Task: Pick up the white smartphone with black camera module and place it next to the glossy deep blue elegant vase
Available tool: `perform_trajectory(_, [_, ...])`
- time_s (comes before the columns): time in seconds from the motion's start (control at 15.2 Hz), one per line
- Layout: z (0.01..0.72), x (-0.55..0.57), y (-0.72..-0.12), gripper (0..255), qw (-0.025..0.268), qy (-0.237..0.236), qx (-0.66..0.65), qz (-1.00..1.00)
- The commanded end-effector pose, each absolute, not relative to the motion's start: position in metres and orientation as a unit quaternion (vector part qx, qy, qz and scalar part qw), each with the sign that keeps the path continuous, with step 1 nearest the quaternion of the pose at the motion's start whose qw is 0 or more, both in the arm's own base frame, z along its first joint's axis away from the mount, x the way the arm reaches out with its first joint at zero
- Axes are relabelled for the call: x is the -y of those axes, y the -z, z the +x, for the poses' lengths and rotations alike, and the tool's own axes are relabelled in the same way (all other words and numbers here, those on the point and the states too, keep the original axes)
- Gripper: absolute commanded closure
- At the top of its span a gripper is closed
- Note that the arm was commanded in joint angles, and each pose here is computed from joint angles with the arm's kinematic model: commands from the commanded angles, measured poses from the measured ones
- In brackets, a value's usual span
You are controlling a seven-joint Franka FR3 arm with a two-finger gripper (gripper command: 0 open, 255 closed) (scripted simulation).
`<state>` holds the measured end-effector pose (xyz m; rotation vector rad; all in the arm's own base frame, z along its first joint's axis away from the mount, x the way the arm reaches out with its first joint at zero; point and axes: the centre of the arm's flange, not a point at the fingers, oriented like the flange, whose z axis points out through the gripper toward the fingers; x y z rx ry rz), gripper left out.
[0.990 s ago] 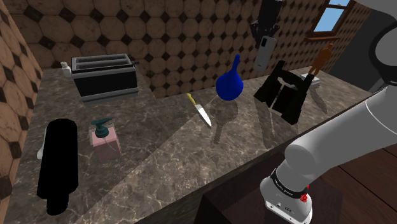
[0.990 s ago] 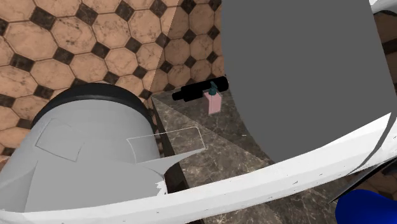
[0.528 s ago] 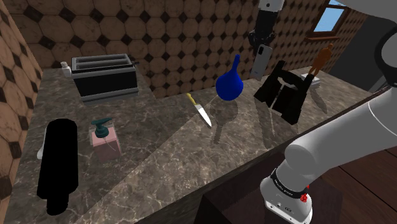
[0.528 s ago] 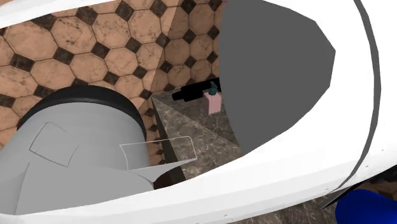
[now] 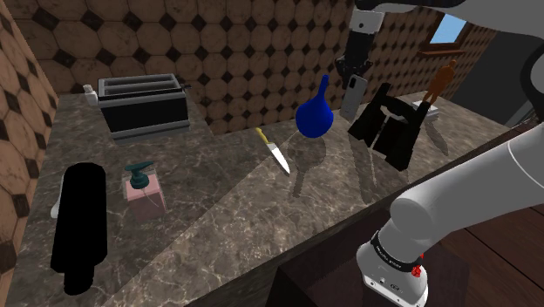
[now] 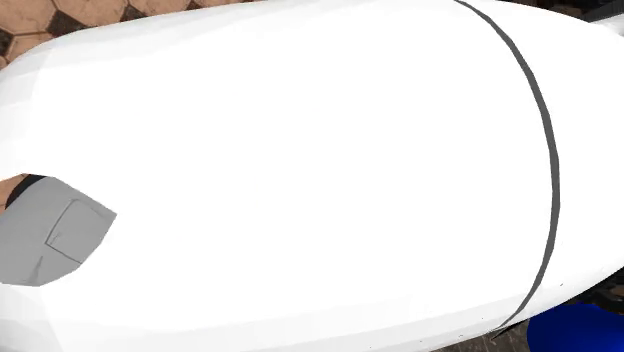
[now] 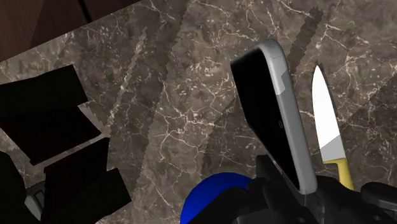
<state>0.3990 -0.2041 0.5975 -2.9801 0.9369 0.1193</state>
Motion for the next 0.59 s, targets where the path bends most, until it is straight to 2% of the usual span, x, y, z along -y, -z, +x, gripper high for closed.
perform_trajectory(0.0, [0.399, 0.204, -0.588, 255, 0.008, -0.038, -0.3, -0.953])
perform_trajectory(0.53, [0.399, 0.204, -0.545, 255, 0.008, -0.038, -0.3, -0.953])
